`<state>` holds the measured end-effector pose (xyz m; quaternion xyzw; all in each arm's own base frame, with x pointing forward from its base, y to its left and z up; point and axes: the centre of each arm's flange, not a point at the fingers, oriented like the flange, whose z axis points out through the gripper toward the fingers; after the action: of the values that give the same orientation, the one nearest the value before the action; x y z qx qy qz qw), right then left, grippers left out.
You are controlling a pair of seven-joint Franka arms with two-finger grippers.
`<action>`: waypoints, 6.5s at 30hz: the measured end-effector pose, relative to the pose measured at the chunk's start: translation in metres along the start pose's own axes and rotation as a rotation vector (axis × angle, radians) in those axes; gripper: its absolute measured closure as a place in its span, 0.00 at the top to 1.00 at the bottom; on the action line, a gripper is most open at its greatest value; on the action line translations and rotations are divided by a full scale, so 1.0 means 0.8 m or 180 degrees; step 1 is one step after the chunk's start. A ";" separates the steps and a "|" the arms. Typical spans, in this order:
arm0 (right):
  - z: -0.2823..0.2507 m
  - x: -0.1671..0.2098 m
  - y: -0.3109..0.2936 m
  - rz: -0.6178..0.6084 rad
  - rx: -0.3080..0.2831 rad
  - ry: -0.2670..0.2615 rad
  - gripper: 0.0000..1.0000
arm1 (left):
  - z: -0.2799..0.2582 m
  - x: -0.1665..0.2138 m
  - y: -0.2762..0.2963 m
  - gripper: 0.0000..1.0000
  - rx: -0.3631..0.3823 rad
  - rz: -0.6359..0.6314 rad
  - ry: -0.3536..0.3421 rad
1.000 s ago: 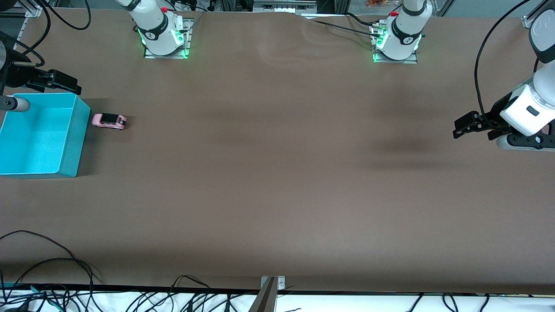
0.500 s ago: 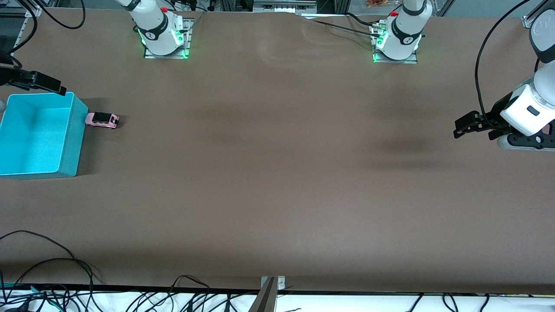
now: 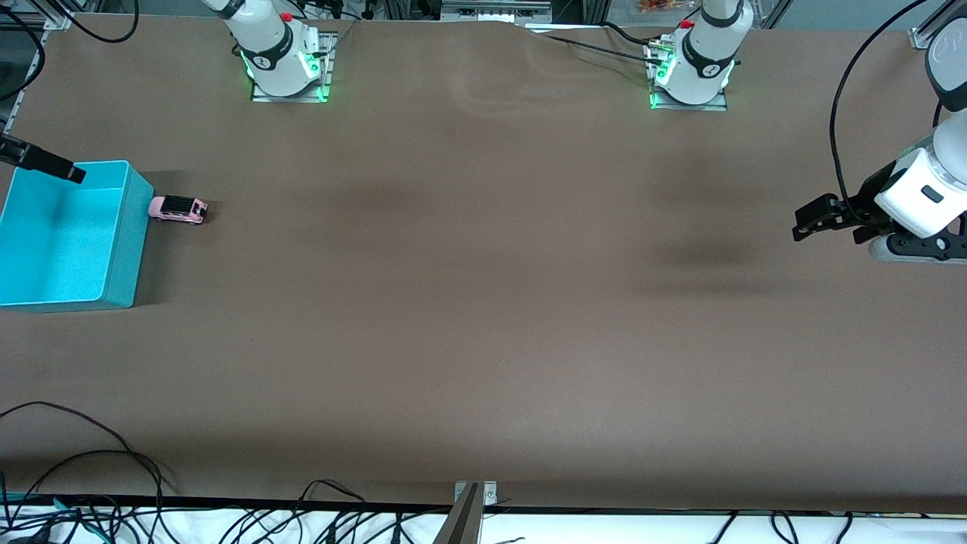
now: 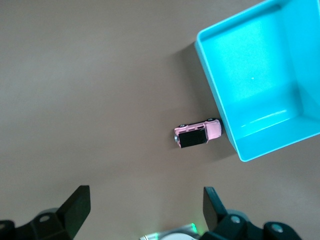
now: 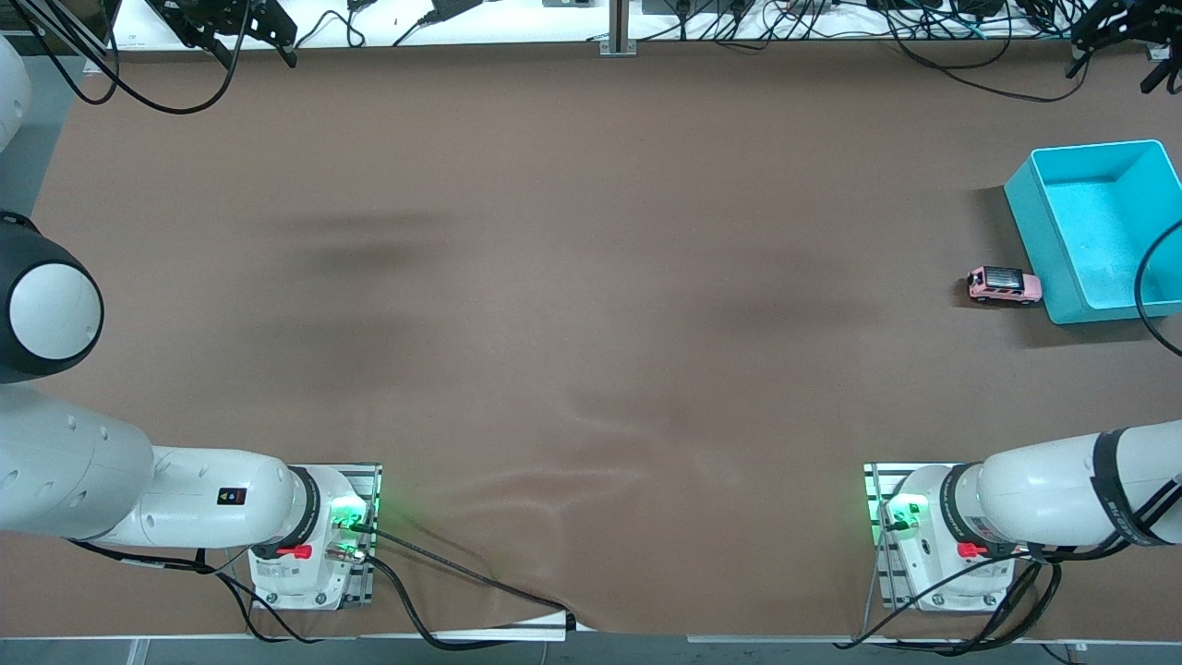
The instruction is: Wind and store pink jeep toy
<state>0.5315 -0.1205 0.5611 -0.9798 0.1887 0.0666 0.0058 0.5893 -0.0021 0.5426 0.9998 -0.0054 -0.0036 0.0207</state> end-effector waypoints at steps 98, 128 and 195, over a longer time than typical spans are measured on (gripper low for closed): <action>0.457 -0.038 0.103 0.4007 0.0062 0.0352 0.52 | -0.114 -0.009 0.020 1.00 0.0019 0.0107 0.0318; 0.251 0.040 0.143 0.3751 -0.0060 0.0110 0.52 | -0.110 -0.011 0.028 1.00 0.0016 0.0147 0.0250; 0.333 0.066 0.286 0.3308 -0.0118 0.0201 1.00 | -0.126 -0.014 0.029 1.00 0.0017 0.0151 0.0298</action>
<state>0.4615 -0.3426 0.2933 -0.7582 0.6491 0.0344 -0.0510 0.5789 -0.0212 0.6443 0.9985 -0.0282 0.0438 0.0183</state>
